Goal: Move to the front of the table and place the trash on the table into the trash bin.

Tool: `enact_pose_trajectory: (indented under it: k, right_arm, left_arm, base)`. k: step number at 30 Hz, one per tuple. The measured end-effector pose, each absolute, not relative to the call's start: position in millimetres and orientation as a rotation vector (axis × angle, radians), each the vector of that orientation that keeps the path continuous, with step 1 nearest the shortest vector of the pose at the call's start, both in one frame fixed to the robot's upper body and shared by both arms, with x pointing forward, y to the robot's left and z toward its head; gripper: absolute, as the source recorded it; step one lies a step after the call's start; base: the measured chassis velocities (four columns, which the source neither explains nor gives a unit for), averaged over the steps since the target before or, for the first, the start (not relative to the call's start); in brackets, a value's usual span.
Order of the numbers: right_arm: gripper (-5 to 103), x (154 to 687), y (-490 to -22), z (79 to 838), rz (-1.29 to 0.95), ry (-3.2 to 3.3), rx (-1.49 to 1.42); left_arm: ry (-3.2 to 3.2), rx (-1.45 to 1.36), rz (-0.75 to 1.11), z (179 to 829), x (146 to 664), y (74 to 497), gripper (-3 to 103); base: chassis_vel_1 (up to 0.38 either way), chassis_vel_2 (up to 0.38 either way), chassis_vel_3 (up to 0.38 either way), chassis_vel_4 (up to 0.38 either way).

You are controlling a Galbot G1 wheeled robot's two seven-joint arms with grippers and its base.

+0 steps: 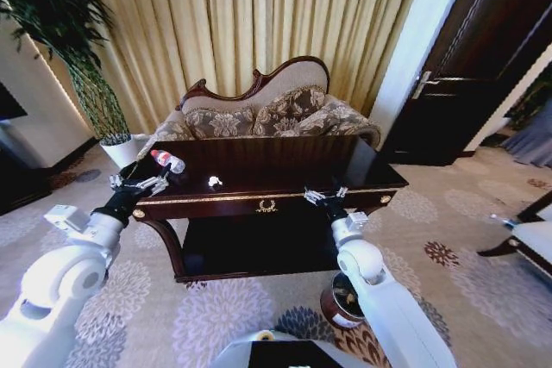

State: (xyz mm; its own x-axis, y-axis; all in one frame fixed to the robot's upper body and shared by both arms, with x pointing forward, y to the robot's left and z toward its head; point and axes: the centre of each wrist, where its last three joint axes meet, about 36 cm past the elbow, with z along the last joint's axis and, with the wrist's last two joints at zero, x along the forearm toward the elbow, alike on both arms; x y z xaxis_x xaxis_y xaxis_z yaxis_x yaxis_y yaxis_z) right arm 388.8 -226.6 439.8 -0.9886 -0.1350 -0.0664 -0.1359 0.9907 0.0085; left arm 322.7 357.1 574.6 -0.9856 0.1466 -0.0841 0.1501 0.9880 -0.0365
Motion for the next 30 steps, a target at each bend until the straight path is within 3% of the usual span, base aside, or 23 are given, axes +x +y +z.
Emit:
enact_pose_trajectory:
  k: [14,22,30]
  right_arm:
    - [100,386.3,-224.6,437.5,0.028,3.058,-0.218]
    - [100,367.3,-212.9,450.2,0.161,3.111,-0.339]
    - [100,360.1,-200.9,475.6,0.135,3.211,-0.47]
  left_arm:
    - [3.046,0.238,-0.061,576.3,321.4,355.4,100]
    - [3.053,0.231,-0.063,574.6,317.7,355.0,100]
    - [3.09,0.137,-0.065,565.2,309.2,368.8,100]
  base:
    - [-0.099,0.124,0.099,-0.128]
    - [-0.046,0.075,0.039,-0.081]
    - [0.0,0.0,0.0,0.0]
